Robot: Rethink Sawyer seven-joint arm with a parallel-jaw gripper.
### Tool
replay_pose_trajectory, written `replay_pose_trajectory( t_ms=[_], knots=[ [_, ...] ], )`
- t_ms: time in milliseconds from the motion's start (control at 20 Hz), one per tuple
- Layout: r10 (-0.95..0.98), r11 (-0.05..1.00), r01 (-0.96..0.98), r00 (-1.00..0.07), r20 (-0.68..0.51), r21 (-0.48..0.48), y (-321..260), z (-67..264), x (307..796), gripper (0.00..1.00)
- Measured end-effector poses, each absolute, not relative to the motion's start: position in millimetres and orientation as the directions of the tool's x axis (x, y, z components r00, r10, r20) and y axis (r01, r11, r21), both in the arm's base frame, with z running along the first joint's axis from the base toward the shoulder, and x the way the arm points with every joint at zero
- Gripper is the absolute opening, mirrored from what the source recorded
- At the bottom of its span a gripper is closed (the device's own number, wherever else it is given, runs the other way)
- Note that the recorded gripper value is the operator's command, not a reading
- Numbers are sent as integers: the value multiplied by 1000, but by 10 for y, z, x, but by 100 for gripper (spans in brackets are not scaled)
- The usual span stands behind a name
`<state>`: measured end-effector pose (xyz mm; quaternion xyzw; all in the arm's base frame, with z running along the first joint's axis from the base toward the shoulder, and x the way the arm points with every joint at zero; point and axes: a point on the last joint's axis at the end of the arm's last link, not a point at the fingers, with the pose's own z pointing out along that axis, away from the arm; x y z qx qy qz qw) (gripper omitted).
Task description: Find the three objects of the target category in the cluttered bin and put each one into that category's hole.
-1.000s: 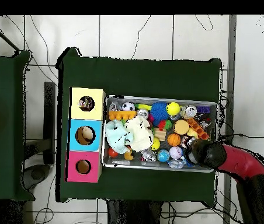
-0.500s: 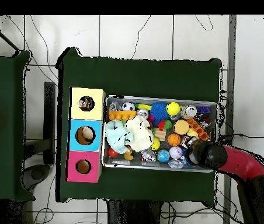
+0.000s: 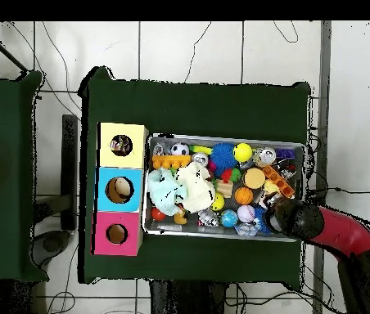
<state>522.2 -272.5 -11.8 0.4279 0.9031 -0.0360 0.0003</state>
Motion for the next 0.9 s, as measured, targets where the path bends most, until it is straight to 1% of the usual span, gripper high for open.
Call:
replay_pose_trajectory(
  t_ms=[600, 850, 900],
  knots=[
    [773, 631, 773, -633, -34, -65, -2730, -85, 5217, 100],
    [776, 626, 777, -629, -42, -63, -2723, 37, 5217, 100],
    [779, 622, 781, -625, -54, -60, -2745, 116, 5245, 100]
  ],
)
